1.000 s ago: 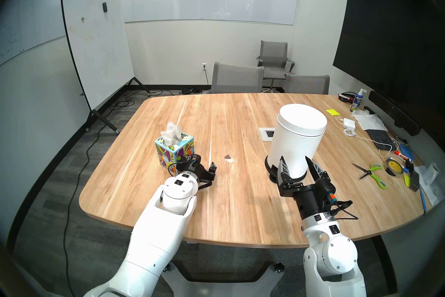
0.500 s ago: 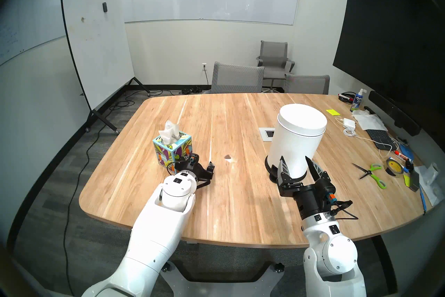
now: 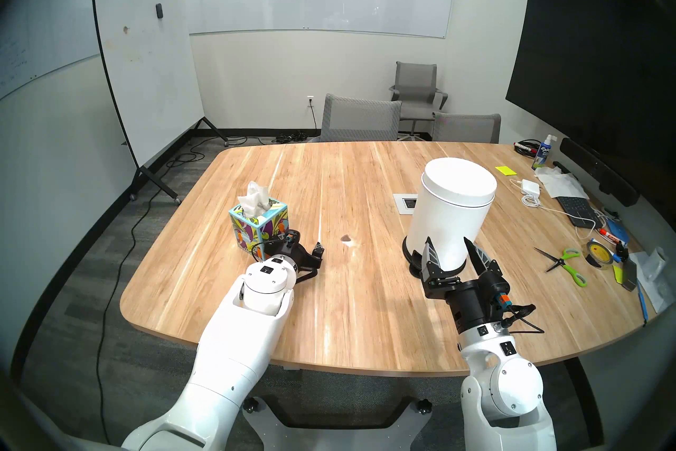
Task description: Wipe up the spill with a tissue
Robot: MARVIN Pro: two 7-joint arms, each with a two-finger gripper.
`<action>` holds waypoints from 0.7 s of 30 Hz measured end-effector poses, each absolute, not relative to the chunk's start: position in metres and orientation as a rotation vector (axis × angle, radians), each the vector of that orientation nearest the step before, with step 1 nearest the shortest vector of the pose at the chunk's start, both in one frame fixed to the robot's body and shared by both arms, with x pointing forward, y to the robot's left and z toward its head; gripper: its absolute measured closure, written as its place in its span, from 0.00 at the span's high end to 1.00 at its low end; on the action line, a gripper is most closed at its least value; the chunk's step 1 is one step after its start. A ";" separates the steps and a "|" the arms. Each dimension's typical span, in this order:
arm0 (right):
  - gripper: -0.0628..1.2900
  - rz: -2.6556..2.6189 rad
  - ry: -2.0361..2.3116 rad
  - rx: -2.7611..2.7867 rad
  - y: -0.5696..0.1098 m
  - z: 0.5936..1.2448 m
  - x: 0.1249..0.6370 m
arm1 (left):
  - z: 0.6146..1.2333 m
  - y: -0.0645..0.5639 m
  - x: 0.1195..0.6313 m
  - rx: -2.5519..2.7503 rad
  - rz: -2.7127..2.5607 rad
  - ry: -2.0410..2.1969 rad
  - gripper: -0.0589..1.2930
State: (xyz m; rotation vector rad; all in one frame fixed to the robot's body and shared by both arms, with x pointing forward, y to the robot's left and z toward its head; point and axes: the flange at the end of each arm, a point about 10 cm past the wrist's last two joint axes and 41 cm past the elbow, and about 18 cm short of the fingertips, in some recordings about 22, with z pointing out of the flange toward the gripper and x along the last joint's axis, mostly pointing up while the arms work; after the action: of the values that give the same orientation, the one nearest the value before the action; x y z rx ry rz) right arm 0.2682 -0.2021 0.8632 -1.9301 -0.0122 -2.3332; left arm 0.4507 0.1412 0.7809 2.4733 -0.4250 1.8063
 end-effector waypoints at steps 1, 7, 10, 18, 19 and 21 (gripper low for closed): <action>0.95 -2.333 -0.012 -1.930 -0.202 0.863 0.268 | 0.784 0.139 0.448 2.456 1.817 -0.435 0.95; 0.95 -2.333 -0.012 -1.930 -0.202 0.863 0.268 | 0.799 0.134 0.437 2.366 1.886 -0.472 0.95; 0.95 -2.333 -0.012 -1.930 -0.202 0.863 0.268 | 0.807 0.136 0.433 2.324 1.928 -0.481 0.95; 0.95 -2.333 -0.012 -1.931 -0.202 0.863 0.268 | 0.840 0.154 0.425 2.178 2.099 -0.487 0.95; 0.95 -2.333 -0.012 -1.931 -0.202 0.863 0.268 | 0.844 0.156 0.424 2.162 2.117 -0.488 0.95; 0.95 -2.332 -0.012 -1.931 -0.202 0.863 0.268 | 0.852 0.161 0.422 2.121 2.160 -0.493 0.95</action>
State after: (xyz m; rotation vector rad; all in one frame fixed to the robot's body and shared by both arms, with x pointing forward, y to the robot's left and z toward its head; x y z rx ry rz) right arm 0.2683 -0.2021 0.8628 -1.9309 -0.0119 -2.3325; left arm 0.4220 0.1607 0.8524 2.1209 -0.4935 2.1605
